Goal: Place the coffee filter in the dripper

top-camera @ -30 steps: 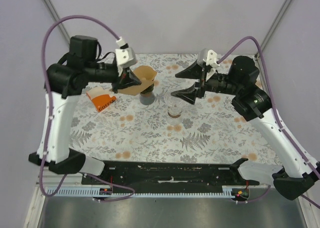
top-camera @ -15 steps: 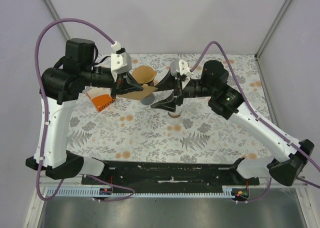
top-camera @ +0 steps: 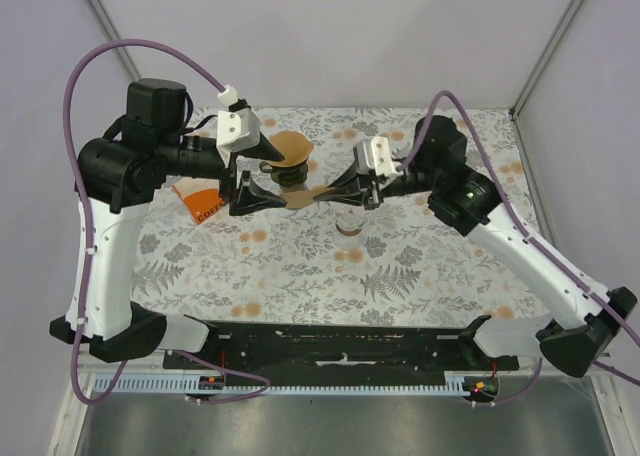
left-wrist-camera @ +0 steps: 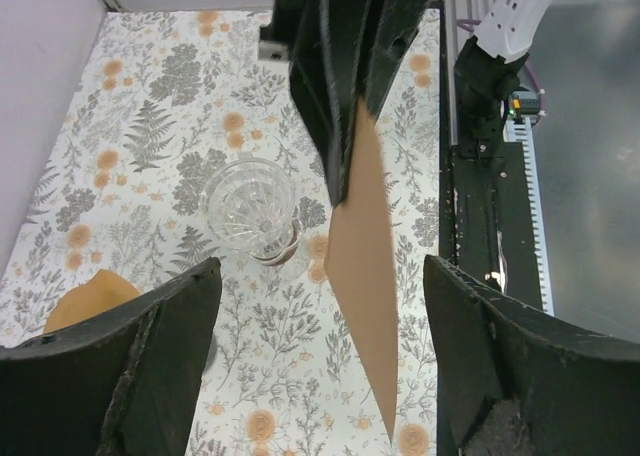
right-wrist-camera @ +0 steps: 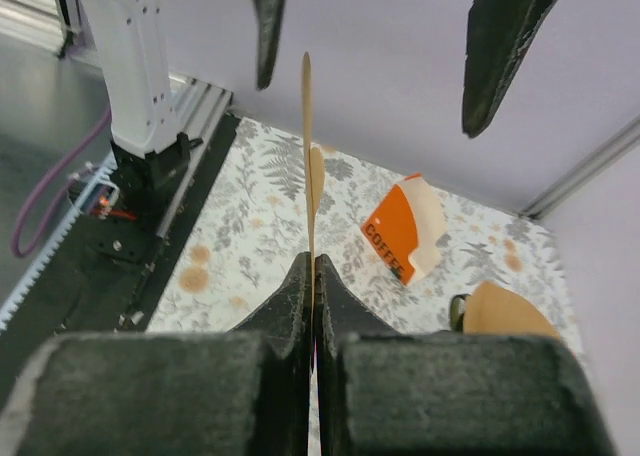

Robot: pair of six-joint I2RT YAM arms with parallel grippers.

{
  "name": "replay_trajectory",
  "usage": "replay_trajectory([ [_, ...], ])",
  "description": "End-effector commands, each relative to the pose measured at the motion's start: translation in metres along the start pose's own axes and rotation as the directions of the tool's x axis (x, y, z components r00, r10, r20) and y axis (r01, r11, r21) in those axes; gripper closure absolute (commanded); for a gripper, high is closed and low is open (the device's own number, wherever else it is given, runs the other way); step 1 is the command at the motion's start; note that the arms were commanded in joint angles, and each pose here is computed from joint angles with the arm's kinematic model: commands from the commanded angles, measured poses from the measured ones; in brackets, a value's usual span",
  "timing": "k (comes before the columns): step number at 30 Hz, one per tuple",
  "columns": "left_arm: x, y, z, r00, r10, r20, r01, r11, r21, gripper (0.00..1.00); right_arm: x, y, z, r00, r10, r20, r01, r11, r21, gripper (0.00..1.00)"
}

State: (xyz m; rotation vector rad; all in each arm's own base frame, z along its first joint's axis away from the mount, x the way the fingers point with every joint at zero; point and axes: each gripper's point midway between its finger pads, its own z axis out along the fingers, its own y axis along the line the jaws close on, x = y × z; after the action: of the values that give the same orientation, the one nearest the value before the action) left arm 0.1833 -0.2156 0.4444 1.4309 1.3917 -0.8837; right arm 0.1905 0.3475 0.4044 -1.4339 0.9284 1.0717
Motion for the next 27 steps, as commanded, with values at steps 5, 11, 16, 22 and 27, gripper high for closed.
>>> replay_trajectory([
  [5, 0.004, -0.013, -0.010, 0.999, -0.042, -0.034, 0.041, 0.999, -0.029, 0.11, -0.010, 0.037, -0.046, 0.837, -0.539, -0.097, 0.523, 0.838, -0.156, 1.00],
  [11, 0.004, -0.004, 0.016, 0.980, -0.198, 0.032, 0.195, 0.977, 0.089, 0.09, -0.012, 0.039, -0.049, 0.715, -0.695, -0.070, 0.657, 0.703, -0.272, 1.00],
  [16, 0.016, -0.018, 0.047, 0.972, -0.233, -0.002, 0.228, 0.950, 0.212, 0.09, -0.022, 0.032, -0.043, 0.654, -0.756, -0.024, 0.724, 0.635, -0.271, 1.00],
  [22, 0.026, -0.030, 0.072, 0.970, -0.239, -0.050, 0.243, 0.924, 0.295, 0.08, -0.027, 0.026, -0.039, 0.601, -0.799, 0.005, 0.770, 0.578, -0.270, 1.00],
  [27, 0.032, -0.040, 0.086, 0.973, -0.220, -0.065, 0.229, 0.911, 0.343, 0.07, -0.029, 0.026, -0.035, 0.589, -0.807, 0.037, 0.785, 0.560, -0.266, 1.00],
])
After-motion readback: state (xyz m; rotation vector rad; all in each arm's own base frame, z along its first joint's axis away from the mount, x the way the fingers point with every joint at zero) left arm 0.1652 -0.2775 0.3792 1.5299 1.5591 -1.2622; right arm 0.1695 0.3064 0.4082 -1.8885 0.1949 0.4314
